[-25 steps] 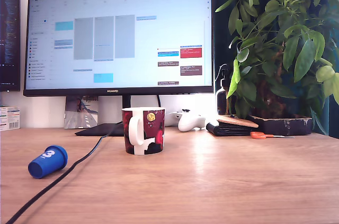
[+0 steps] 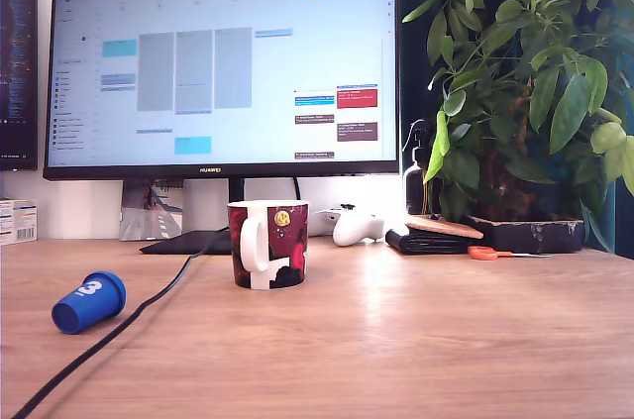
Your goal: Pick the blue coffee capsule and place it inside the red coffee cup
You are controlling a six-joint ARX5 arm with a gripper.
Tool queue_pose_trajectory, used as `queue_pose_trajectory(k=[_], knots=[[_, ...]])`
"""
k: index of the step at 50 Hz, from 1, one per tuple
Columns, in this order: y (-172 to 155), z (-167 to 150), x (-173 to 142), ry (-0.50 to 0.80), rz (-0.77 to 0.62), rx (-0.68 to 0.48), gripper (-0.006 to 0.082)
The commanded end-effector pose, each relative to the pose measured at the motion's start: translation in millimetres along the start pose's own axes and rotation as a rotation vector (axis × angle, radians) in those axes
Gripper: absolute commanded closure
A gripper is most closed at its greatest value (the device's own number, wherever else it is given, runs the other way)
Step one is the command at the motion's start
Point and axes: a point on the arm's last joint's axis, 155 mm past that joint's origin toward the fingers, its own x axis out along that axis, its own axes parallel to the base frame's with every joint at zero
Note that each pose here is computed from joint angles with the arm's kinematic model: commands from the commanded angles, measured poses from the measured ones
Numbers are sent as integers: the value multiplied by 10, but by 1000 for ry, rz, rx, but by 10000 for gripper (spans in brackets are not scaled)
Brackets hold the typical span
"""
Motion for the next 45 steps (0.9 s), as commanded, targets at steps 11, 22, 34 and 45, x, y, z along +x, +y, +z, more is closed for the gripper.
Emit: queue_pose_trajectory(k=[11, 22, 34, 45], knots=[[-357, 16, -30, 38, -185, -116, 786], [-565, -258, 7, 203, -271, -179, 786], [-791, -393, 81, 340, -338, -187, 680], [-1003, -532, 184, 450, -395, -172, -6]])
